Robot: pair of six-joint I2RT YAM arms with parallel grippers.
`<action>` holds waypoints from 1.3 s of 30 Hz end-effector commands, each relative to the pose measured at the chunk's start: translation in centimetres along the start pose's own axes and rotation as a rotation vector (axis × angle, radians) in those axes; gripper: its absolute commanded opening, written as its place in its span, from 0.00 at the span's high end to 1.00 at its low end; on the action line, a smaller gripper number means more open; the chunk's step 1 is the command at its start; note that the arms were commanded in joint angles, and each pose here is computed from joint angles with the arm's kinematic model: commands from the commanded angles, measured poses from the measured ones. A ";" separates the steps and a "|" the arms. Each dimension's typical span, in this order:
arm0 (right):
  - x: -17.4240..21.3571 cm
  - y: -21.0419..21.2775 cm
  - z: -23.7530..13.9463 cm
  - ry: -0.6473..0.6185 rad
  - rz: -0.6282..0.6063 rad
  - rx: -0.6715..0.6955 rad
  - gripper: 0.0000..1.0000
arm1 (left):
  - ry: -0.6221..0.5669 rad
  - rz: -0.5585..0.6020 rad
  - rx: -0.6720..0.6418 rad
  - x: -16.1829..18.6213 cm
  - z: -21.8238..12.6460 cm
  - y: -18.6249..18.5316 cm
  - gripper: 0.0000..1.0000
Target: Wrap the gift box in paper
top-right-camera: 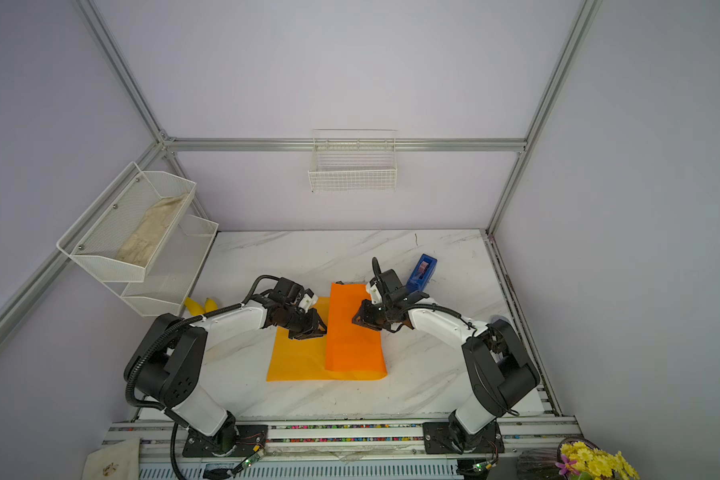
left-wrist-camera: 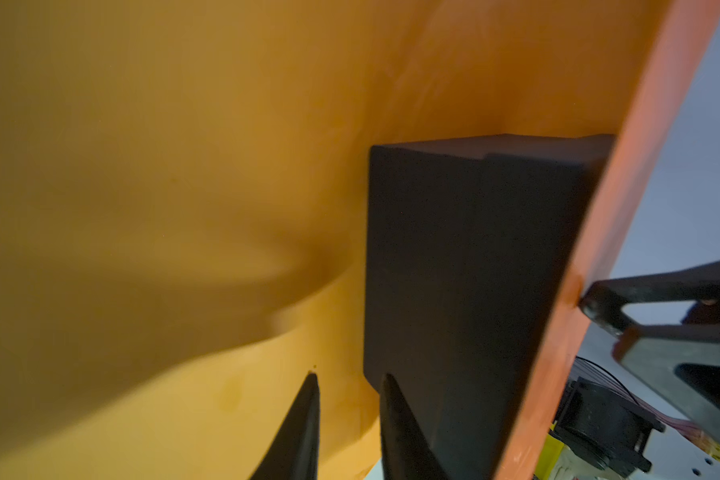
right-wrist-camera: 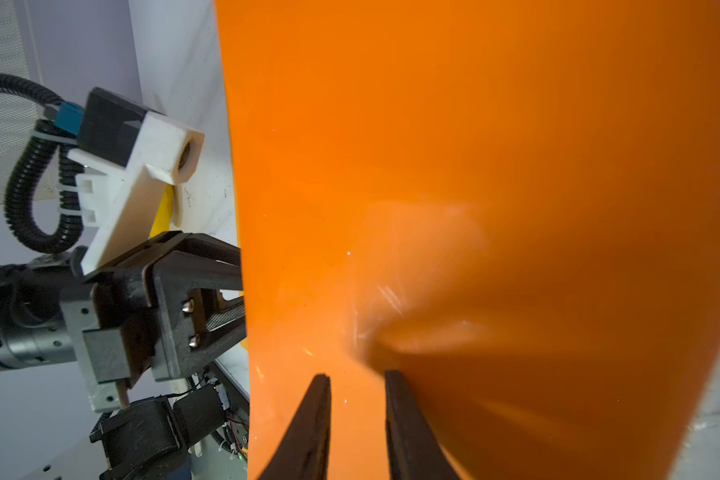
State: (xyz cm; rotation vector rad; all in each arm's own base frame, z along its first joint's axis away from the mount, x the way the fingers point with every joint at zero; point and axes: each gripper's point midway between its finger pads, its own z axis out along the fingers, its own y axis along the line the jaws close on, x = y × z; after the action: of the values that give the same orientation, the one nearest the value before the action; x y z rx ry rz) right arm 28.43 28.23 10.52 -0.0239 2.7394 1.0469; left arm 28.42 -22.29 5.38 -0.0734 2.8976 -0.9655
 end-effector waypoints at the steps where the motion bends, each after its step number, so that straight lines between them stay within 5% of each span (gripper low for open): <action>1: 1.2 -2.3 0.9 0.050 0.021 0.086 0.73 | -0.035 0.034 -0.023 -1.4 -1.7 -1.0 0.73; 9: 1.3 -2.3 0.9 0.049 0.022 0.087 0.73 | -0.104 0.078 0.024 -0.9 -6.2 -4.3 0.73; 18: 1.1 -2.2 0.9 0.048 0.019 0.086 0.73 | 0.020 0.153 0.190 4.6 -6.9 -9.2 0.78; 29: 1.2 -2.3 0.9 0.048 0.019 0.091 0.73 | 0.169 0.090 0.080 7.4 -2.1 -4.2 0.85; 39: 1.2 -2.3 0.7 0.044 0.018 0.090 0.73 | 0.145 0.048 -0.031 6.4 -0.5 -1.3 0.85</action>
State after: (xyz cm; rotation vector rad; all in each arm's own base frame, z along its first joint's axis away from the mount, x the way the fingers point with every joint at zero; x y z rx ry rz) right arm 28.44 28.22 10.49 -0.0323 2.7396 1.0435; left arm 22.06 -24.68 7.17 0.0812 3.0251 -1.0288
